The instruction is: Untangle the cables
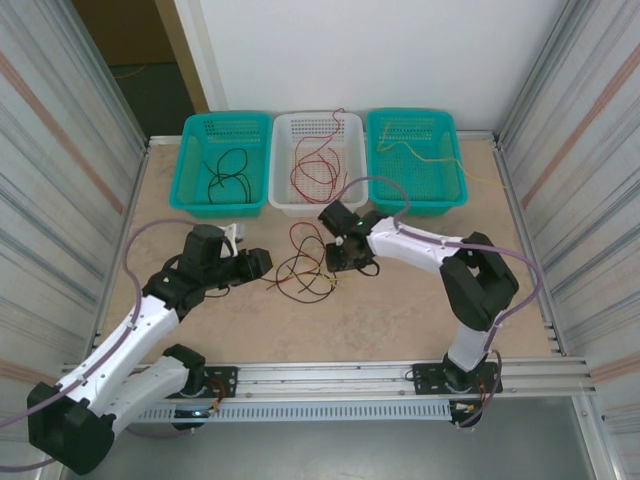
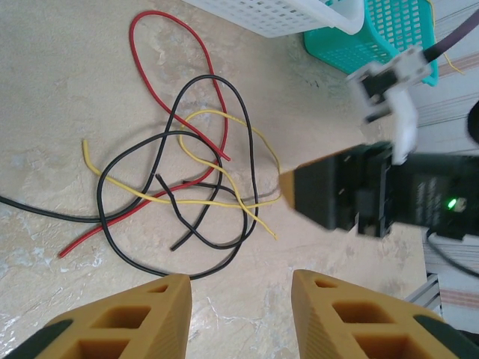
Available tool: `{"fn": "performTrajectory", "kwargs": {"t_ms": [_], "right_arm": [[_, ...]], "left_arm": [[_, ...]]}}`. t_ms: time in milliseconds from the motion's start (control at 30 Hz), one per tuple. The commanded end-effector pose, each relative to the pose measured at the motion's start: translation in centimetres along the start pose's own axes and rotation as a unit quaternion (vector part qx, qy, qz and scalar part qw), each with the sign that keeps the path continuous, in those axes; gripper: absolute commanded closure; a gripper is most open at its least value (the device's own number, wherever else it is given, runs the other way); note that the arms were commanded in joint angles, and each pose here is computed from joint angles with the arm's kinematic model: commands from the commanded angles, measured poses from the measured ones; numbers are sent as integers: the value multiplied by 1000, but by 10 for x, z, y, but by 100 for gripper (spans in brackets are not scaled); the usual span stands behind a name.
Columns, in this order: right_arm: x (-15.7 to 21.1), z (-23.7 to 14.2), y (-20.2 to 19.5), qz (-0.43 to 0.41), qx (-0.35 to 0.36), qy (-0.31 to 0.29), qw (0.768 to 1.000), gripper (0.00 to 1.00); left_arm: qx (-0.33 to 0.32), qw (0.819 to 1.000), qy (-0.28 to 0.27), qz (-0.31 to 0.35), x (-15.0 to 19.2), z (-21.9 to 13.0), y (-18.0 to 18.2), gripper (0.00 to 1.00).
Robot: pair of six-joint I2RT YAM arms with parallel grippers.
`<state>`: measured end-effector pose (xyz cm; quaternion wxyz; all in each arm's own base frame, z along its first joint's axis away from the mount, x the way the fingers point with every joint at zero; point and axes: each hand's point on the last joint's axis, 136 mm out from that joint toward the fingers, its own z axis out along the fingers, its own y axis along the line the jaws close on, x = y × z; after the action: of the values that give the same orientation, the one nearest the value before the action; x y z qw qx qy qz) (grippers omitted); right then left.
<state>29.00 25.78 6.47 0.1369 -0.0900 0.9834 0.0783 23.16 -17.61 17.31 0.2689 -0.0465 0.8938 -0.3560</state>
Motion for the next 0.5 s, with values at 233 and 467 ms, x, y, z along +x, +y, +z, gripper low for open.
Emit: {"fn": "performTrajectory", "kwargs": {"t_ms": [233, 467], "right_arm": [[-13, 27, -21, -59, -28, -3, 998, 55], [-20, 49, -18, -101, -25, -6, 995, 56]], "left_arm": [[16, 1000, 1, 21, -3, -3, -12, 59], [22, 1000, 4, 19, -5, 1, -14, 60]]}}
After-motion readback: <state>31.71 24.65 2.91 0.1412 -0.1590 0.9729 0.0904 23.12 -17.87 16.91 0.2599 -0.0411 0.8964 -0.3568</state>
